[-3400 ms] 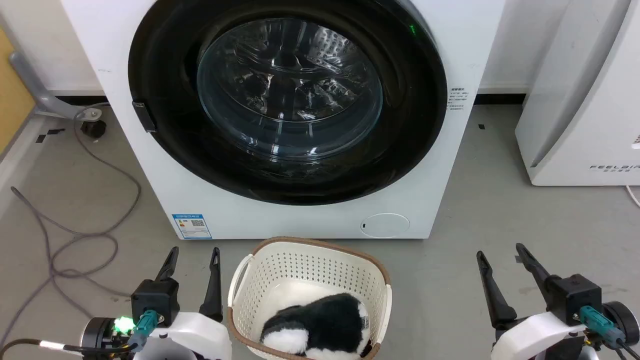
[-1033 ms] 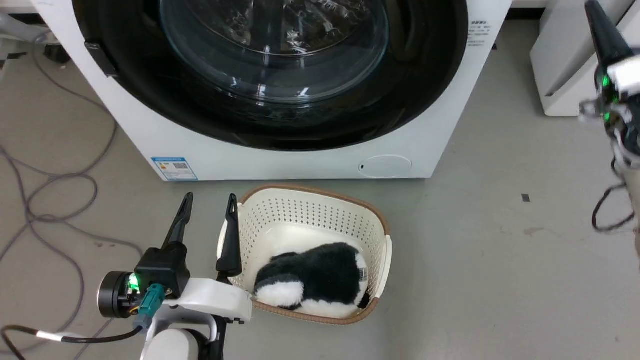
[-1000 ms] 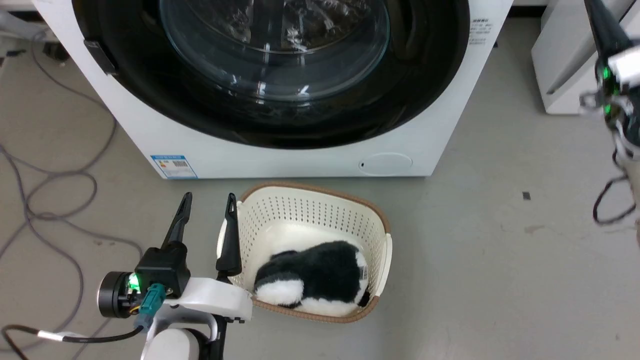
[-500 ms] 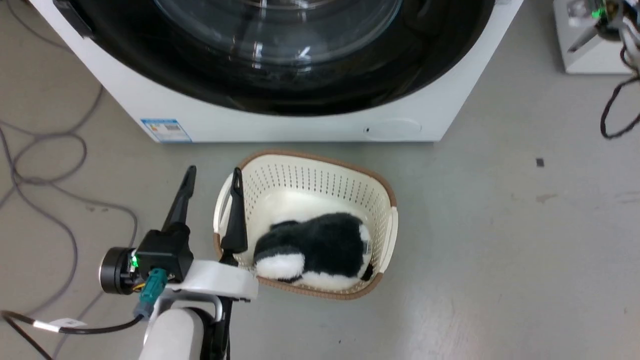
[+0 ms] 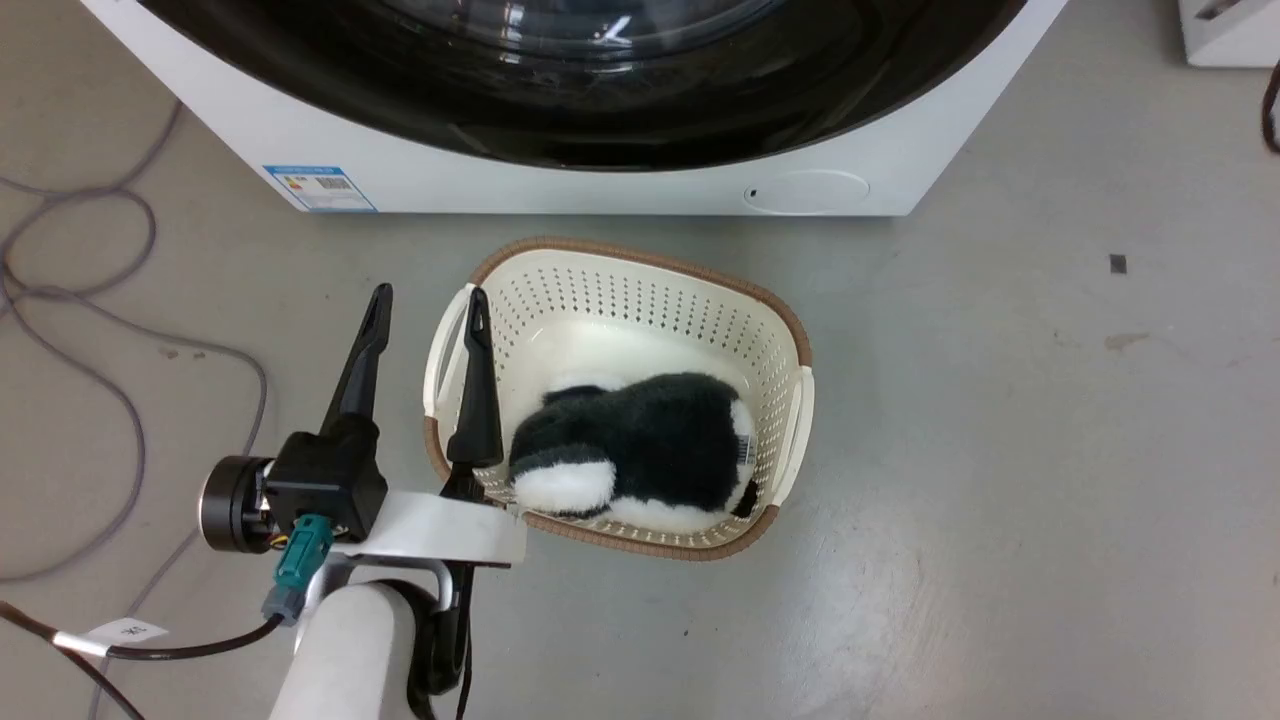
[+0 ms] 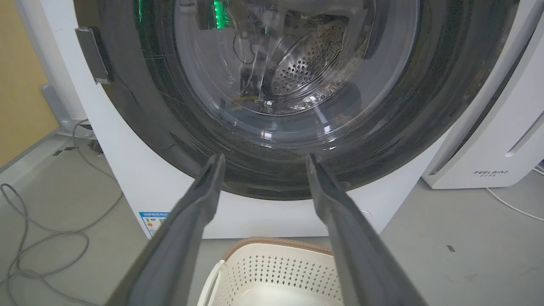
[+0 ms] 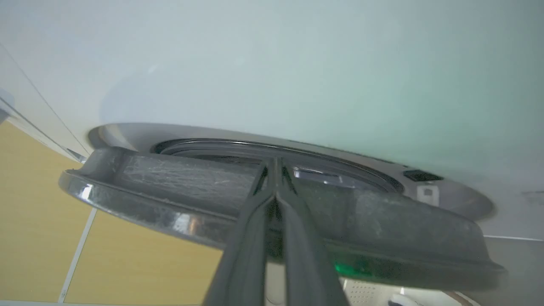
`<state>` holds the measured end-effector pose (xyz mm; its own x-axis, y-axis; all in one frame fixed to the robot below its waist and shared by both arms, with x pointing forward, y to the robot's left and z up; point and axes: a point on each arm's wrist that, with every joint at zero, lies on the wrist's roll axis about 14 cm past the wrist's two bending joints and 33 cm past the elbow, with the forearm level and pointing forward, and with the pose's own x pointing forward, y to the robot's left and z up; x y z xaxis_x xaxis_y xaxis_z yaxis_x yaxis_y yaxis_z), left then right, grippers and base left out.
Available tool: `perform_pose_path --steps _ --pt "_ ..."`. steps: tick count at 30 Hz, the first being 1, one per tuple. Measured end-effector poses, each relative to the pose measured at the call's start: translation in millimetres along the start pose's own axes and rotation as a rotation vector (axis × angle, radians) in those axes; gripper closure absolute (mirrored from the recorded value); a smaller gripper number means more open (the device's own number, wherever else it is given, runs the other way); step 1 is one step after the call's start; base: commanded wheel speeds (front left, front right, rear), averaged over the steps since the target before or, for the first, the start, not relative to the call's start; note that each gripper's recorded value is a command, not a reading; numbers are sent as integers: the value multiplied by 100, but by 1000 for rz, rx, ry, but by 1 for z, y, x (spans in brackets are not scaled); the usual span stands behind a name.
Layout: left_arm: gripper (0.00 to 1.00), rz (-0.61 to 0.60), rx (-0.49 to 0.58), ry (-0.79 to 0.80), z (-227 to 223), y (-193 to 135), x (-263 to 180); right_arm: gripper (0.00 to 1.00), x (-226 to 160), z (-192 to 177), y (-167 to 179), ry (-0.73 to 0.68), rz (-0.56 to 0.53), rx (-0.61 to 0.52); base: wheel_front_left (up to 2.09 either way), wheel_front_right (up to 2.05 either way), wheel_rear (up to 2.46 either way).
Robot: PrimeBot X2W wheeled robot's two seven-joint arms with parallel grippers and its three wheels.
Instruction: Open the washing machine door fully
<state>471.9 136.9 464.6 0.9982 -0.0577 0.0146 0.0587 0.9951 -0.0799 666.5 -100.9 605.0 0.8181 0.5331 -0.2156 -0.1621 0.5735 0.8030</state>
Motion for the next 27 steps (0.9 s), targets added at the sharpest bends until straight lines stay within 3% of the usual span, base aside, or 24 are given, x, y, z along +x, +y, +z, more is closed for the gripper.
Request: perform_pose_path --steps 12,27 --pt "0 -4 -20 -17 -4 -4 10 100 5 -8 13 208 -8 21 0 0 0" --pt "0 -23 -43 -53 16 -14 4 100 -31 -28 41 395 9 24 0 0 0"
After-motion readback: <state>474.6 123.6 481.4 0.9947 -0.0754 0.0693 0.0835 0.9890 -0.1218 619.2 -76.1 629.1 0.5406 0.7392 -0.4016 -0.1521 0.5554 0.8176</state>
